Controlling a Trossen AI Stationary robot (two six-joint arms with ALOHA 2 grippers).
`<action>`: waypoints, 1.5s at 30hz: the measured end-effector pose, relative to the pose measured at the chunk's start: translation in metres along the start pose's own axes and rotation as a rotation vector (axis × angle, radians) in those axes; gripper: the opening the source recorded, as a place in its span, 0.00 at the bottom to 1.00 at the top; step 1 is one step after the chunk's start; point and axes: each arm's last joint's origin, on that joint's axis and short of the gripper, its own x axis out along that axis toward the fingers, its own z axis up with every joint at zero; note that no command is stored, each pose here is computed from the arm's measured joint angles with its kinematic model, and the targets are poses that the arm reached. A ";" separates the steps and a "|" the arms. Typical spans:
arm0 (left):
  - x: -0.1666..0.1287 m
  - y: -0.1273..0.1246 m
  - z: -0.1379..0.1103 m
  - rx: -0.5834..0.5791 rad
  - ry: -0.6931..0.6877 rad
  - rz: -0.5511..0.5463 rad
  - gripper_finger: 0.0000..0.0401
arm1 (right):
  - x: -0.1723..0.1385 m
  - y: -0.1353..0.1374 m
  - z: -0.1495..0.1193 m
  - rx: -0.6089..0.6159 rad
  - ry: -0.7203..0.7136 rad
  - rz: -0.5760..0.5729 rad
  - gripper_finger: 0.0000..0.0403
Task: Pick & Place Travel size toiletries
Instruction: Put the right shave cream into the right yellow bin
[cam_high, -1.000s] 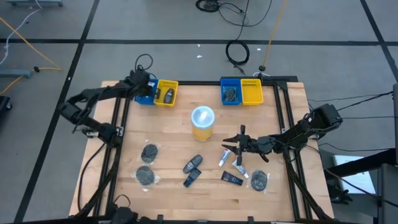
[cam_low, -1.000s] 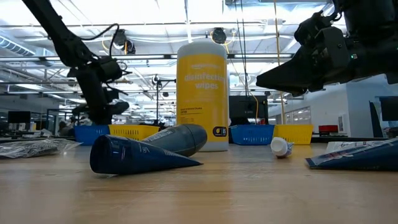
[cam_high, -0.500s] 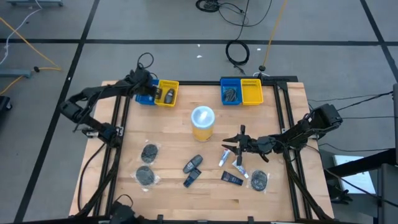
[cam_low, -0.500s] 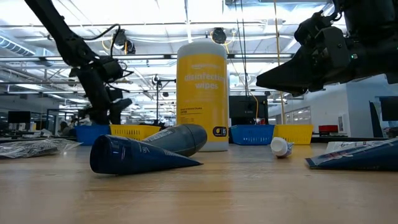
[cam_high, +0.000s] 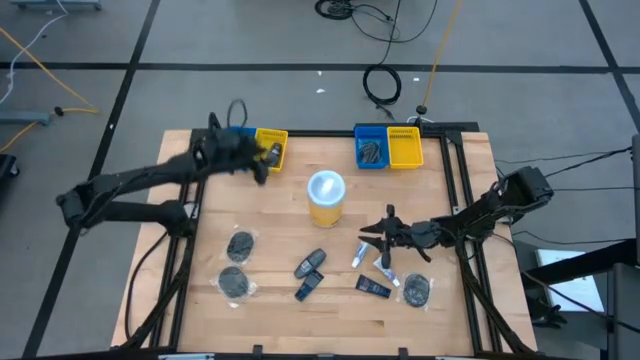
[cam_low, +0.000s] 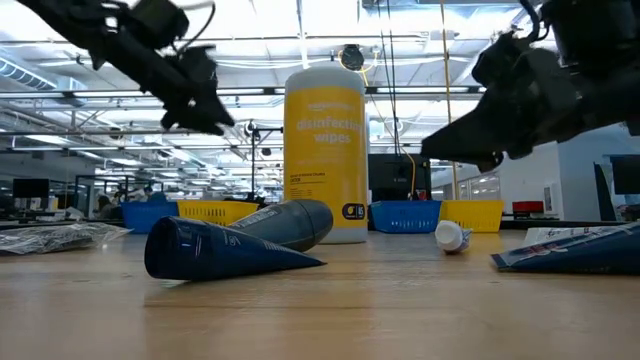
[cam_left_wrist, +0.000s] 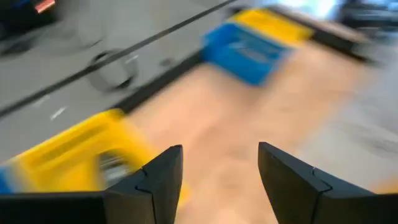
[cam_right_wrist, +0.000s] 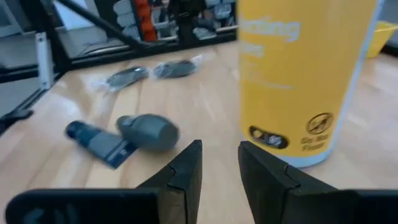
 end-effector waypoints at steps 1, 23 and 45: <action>0.000 -0.012 -0.005 0.033 -0.025 -0.055 0.48 | -0.002 0.001 0.001 0.006 0.011 0.007 0.27; 0.021 -0.141 -0.118 0.109 -0.135 -0.218 0.38 | -0.020 0.098 0.021 -0.009 0.542 0.347 0.68; 0.039 -0.147 -0.170 0.071 -0.132 0.074 0.38 | 0.001 0.115 -0.026 -0.044 0.777 0.041 0.58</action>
